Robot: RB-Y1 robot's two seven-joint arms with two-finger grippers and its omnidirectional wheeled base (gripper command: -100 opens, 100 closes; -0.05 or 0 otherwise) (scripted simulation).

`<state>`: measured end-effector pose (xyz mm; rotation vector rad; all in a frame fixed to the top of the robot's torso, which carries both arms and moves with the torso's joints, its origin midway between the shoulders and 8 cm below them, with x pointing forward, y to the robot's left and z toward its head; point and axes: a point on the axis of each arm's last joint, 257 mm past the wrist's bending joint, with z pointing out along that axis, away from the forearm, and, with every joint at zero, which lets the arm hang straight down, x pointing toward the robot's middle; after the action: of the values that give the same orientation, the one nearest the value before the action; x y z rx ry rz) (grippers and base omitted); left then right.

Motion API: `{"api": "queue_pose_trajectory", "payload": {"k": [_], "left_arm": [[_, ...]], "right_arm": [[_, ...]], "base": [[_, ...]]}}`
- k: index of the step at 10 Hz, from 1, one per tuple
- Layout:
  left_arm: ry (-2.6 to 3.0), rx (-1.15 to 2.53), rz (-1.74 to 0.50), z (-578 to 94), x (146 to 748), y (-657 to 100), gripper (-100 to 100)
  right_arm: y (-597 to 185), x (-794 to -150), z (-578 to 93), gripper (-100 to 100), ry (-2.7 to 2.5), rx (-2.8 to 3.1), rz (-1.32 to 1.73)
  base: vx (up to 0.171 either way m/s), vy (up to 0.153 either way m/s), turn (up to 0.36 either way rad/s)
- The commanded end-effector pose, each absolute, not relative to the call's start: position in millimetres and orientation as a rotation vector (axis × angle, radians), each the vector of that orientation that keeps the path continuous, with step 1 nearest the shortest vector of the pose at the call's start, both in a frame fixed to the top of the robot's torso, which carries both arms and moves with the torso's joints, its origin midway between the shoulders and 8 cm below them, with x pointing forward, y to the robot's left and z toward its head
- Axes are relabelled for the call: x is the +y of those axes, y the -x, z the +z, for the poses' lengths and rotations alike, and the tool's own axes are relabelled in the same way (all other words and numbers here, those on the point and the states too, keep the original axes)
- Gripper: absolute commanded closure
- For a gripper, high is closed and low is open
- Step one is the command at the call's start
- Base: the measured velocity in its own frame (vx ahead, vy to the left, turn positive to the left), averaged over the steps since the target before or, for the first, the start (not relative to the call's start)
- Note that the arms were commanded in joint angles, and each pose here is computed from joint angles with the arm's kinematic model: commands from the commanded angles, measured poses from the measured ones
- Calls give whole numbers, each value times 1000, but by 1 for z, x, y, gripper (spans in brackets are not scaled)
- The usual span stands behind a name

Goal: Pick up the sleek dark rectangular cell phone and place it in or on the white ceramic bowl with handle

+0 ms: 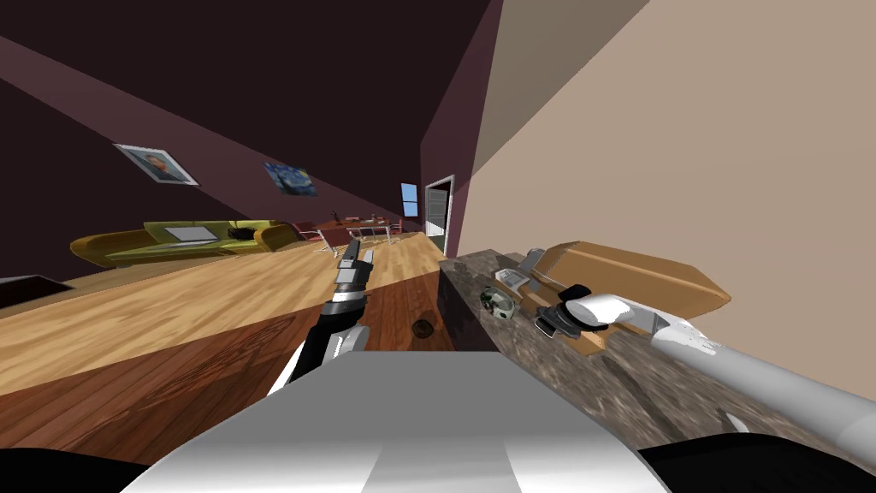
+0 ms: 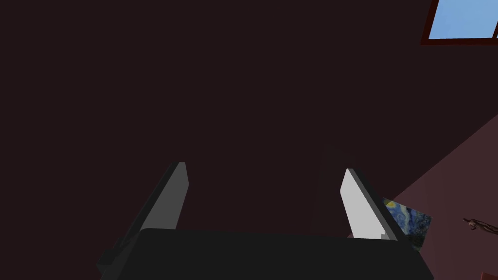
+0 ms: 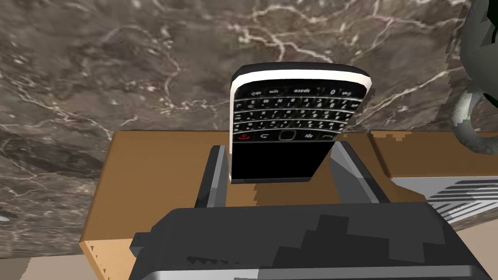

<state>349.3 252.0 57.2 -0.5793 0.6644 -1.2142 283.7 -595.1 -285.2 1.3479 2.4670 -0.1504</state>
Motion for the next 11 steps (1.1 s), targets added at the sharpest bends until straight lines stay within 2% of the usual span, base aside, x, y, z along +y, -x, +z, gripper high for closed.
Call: {"api": "queue_pose_trajectory", "payload": {"k": [1, 6, 11], "left_arm": [[579, 664, -1214, 57, 252, -349, 0], [579, 664, -1214, 57, 252, -349, 0], [579, 664, -1214, 57, 252, -349, 0]], "right_arm": [[-291, -595, -273, 100, -1329, 2461, -146], [-311, -586, -239, 100, -1290, 2461, -131], [-313, -561, -210, 100, -1297, 2517, -124]], "base": [[-8, 4, -45], [14, 20, -44], [68, 71, -33]]}}
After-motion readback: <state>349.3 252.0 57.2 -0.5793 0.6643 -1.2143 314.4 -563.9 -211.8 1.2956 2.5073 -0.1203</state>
